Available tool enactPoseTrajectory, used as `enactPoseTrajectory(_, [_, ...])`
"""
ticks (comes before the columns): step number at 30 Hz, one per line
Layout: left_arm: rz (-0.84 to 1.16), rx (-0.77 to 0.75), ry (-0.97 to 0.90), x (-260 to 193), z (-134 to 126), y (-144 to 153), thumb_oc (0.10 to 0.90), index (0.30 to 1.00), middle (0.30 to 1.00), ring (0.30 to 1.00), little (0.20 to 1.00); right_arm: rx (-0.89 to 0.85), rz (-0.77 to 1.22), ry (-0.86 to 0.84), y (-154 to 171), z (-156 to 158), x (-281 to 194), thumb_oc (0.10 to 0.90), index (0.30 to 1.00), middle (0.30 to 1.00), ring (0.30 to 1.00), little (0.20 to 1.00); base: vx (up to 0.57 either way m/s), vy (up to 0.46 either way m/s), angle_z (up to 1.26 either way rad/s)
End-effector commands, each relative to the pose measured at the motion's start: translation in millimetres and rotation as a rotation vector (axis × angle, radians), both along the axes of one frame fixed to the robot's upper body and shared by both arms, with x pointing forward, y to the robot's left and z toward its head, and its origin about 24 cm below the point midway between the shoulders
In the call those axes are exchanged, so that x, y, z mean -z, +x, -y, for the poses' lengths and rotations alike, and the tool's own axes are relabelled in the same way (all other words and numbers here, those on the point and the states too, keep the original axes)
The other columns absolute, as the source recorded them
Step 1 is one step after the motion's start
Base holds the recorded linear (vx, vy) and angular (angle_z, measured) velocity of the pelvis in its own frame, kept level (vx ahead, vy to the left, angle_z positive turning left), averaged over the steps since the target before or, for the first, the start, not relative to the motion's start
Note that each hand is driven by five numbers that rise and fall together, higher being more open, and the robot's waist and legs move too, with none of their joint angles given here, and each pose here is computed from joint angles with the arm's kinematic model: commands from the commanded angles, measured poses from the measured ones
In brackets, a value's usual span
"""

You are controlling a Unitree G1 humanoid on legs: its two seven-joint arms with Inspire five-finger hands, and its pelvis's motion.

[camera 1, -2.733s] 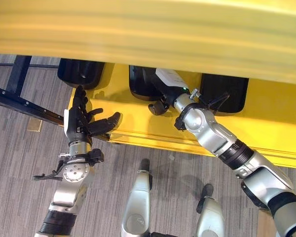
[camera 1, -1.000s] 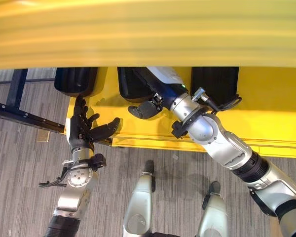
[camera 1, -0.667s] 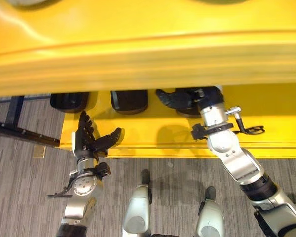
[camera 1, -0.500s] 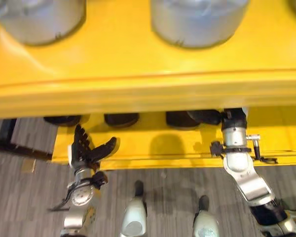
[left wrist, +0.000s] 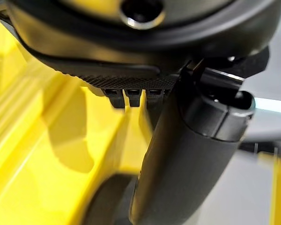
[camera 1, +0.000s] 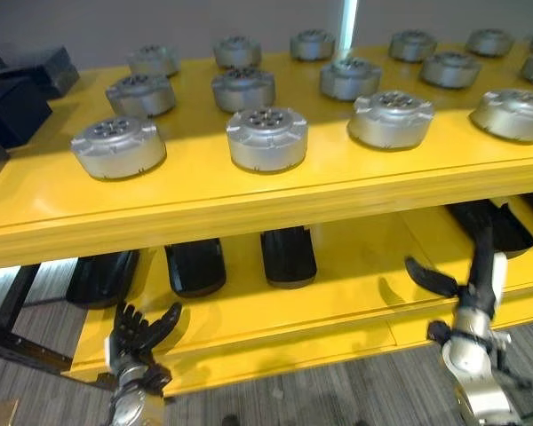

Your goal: Move parts from the plastic box to the shelf.

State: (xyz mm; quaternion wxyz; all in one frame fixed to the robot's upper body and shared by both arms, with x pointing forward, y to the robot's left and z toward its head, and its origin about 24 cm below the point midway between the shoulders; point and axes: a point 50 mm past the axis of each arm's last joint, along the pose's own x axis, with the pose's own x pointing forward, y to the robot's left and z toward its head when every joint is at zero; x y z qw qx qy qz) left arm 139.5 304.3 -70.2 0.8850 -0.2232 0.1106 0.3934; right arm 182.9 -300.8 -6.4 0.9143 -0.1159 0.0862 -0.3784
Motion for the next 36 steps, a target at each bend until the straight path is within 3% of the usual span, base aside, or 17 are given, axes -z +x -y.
enactPoseTrajectory(1, [0.075, 0.243, -0.128, 7.7, 47.8, 15.6, 0.900, 1.000, 1.000, 1.000, 1.000, -0.138, 0.372, -0.035, 47.3, -5.1, -81.0, 0.900, 1.000, 1.000, 1.000, 1.000, -0.02, 0.113, -0.16])
enactPoseTrajectory(9, [0.255, 0.569, -0.109, -23.3, 63.1, 40.7, 0.900, 1.000, 1.000, 1.000, 1.000, -0.219, 0.234, 0.030, 49.0, -25.3, -48.8, 0.900, 1.000, 1.000, 1.000, 1.000, -0.18, 0.195, -0.50])
enactPoseTrajectory(11, [0.307, 0.518, -0.082, -39.2, 52.7, 50.4, 0.900, 1.000, 1.000, 1.000, 1.000, -0.262, 0.124, 0.101, 41.7, -37.7, -19.2, 0.900, 1.000, 1.000, 1.000, 1.000, -0.55, -0.053, -0.63])
enactPoseTrajectory(15, [0.316, 0.559, -0.096, -44.0, 60.6, 57.9, 0.900, 1.000, 1.000, 1.000, 1.000, -0.278, 0.138, 0.126, 38.4, -45.6, -10.7, 0.900, 1.000, 1.000, 1.000, 1.000, -0.32, -0.268, -0.29])
enactPoseTrajectory(20, [0.304, 0.471, -0.182, -35.0, 64.9, 53.2, 0.900, 1.000, 1.000, 1.000, 1.000, -0.352, 0.099, 0.133, 41.4, -48.7, -6.1, 0.900, 1.000, 1.000, 1.000, 1.000, -0.15, -0.360, 0.00])
enactPoseTrajectory(26, [0.244, 0.496, -0.182, -19.0, 68.7, 35.9, 0.900, 1.000, 1.000, 1.000, 1.000, -0.409, -0.067, 0.098, 41.5, -50.3, 12.8, 0.900, 1.000, 1.000, 1.000, 1.000, -0.09, -0.204, -0.16])
enactPoseTrajectory(28, [0.240, 0.566, -0.176, -14.5, 67.1, 39.6, 0.900, 1.000, 1.000, 1.000, 1.000, -0.368, -0.195, 0.074, 24.2, -38.7, 34.0, 0.900, 1.000, 1.000, 1.000, 1.000, -0.17, -0.172, 0.40])
enactPoseTrajectory(32, [0.207, 0.607, -0.155, -18.3, 70.1, 50.9, 0.900, 1.000, 1.000, 1.000, 1.000, -0.479, -0.497, 0.059, 1.5, -33.4, 70.3, 0.900, 1.000, 1.000, 1.000, 1.000, -0.15, 0.033, 0.31])
enactPoseTrajectory(36, [-0.109, 0.778, -0.111, 21.0, 72.8, 37.2, 0.900, 1.000, 1.000, 1.000, 1.000, -0.581, -0.925, 0.153, -50.4, -37.5, 126.1, 0.900, 1.000, 1.000, 1.000, 1.000, 0.01, 0.046, 0.17])
